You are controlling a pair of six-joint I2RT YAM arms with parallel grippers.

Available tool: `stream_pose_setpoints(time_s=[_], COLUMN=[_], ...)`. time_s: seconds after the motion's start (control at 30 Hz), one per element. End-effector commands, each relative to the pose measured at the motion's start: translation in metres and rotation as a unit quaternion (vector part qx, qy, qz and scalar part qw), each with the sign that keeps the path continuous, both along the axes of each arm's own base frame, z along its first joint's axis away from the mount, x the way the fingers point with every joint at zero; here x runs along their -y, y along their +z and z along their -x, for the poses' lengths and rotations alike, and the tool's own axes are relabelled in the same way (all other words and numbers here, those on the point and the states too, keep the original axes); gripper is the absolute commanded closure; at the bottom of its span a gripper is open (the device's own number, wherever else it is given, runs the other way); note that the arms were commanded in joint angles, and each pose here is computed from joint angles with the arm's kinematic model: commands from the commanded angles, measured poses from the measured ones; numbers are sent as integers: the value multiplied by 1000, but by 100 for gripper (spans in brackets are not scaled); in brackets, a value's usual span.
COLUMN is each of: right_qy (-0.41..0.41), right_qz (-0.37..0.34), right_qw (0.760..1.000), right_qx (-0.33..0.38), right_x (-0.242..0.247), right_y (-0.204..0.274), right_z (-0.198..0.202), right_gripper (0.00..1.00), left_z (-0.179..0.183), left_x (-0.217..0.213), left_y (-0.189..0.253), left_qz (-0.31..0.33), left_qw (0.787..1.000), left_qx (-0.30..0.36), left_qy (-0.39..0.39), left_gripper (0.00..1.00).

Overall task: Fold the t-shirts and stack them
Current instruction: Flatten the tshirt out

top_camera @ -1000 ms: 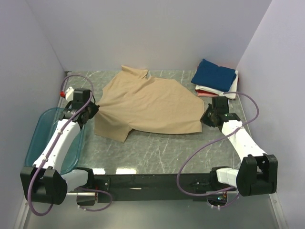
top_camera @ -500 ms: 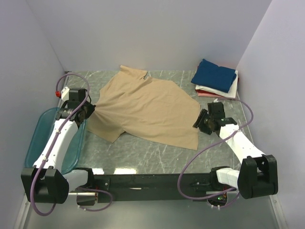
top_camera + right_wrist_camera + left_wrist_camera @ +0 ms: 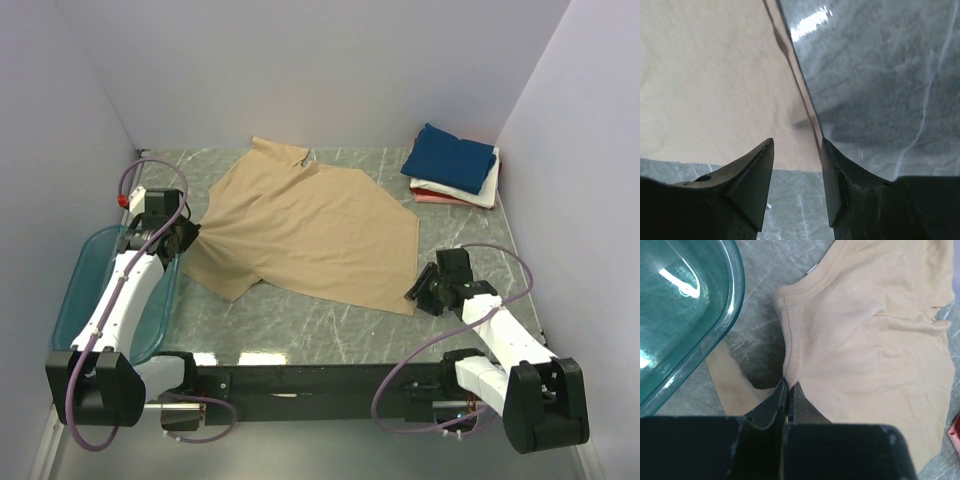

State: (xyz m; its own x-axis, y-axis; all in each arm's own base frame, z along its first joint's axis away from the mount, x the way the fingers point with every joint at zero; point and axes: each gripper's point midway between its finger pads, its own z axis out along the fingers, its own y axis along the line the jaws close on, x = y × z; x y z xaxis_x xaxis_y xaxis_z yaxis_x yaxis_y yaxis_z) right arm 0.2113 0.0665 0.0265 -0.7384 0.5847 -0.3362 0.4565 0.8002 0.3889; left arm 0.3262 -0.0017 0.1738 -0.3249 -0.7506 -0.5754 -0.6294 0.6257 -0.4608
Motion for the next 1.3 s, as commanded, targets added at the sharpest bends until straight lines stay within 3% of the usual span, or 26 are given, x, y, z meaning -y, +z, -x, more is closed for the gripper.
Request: stream_pose_setpoints(time_s=[0.0, 0.5, 0.7, 0.8, 0.83, 1.0, 1.27], right_qy=[-15, -29, -17, -3, 3, 13, 0], right_qz=[-20, -40, -39, -45, -47, -51, -47], right_qw=[999, 997, 998, 997, 997, 999, 988], right_qx=[-20, -59, -56, -61, -64, -3, 146], right_x=[-5, -9, -11, -16, -17, -20, -12], right_y=[-4, -19, -23, -23, -23, 20, 145], right_z=[15, 34, 26, 22, 21, -8, -60], right_gripper=[50, 52, 74, 97, 100, 100, 100], left_z=[-4, -1, 2, 3, 3, 4, 7], left_x=[0, 1, 1, 0, -1, 0, 2], left_y=[6, -10, -13, -10, -7, 13, 111], left_qz=[-2, 4, 2, 1, 1, -4, -16], left_qw=[1000, 1000, 1000, 1000, 1000, 1000, 993], left_qx=[17, 5, 3, 4, 9, 23, 114], left_qy=[-7, -6, -8, -8, -7, -18, -37], left_gripper=[99, 99, 99, 99, 99, 99, 100])
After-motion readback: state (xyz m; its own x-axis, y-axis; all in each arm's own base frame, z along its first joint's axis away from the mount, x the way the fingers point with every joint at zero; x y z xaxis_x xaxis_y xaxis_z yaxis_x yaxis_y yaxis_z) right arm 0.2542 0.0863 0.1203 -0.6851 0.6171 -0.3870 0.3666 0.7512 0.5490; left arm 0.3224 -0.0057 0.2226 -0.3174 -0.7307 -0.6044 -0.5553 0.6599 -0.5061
